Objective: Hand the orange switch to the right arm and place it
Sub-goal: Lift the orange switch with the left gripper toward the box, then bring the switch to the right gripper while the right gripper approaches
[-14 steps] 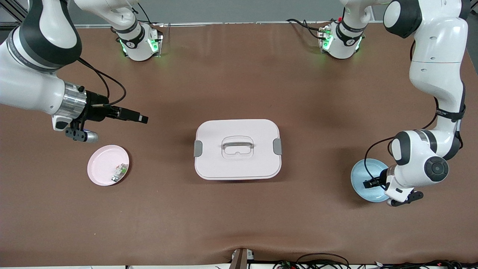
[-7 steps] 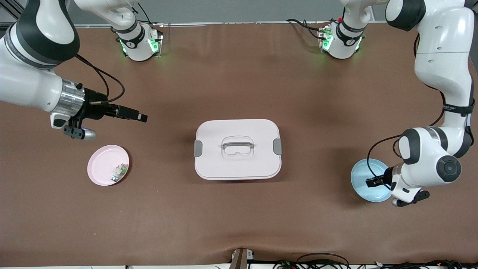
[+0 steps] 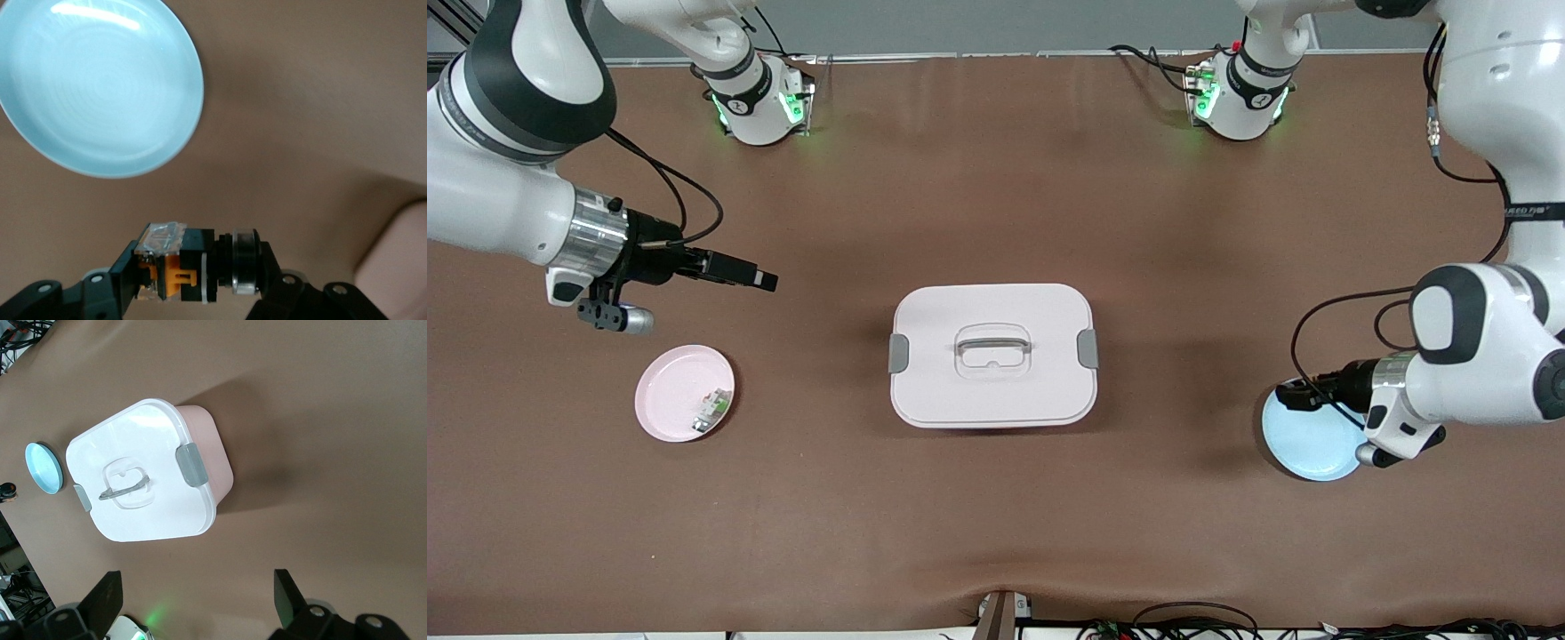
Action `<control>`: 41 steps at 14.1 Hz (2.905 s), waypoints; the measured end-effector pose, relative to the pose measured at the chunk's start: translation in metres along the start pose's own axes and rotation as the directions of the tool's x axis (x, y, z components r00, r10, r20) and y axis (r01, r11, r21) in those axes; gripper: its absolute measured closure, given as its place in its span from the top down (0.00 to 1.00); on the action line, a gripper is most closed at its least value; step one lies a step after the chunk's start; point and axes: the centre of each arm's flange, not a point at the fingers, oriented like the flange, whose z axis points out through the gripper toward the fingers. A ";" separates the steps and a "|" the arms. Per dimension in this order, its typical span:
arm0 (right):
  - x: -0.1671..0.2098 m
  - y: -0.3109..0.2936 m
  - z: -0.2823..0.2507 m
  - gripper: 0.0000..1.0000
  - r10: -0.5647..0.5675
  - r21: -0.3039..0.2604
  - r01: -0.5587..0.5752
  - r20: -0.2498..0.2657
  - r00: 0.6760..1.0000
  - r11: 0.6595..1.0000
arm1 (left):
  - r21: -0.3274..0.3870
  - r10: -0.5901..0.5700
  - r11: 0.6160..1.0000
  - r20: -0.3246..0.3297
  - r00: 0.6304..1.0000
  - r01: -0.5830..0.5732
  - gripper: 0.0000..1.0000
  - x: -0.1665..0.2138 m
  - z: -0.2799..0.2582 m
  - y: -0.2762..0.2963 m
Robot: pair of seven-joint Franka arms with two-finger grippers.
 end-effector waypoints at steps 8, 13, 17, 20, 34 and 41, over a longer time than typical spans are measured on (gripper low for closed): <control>-0.001 0.000 0.003 1.00 -0.003 0.000 0.003 0.003 1.000 1.000 | -0.016 -0.181 0.983 0.049 0.982 0.182 0.72 -0.085 -0.051 0.093; -0.004 -0.007 0.012 1.00 -0.014 -0.003 0.014 -0.001 1.000 1.000 | -0.013 -0.331 0.943 0.082 0.940 0.334 0.72 -0.142 -0.036 0.175; -0.008 -0.017 0.026 1.00 -0.023 0.019 0.023 -0.014 1.000 1.000 | -0.003 -0.440 0.898 0.072 0.895 0.441 0.72 -0.180 -0.018 0.226; -0.023 -0.030 0.034 1.00 -0.020 0.086 0.023 -0.041 0.999 0.996 | -0.015 -0.548 0.835 0.062 0.834 0.550 0.72 -0.214 -0.011 0.266; -0.103 -0.077 0.119 1.00 0.031 0.263 -0.015 -0.057 0.998 0.965 | -0.056 -0.740 0.637 0.236 0.630 0.769 0.72 -0.308 0.012 0.364; -0.120 -0.092 0.123 1.00 0.060 0.330 -0.045 -0.034 0.998 0.943 | -0.005 -0.804 0.542 0.286 0.521 0.840 0.72 -0.308 0.024 0.372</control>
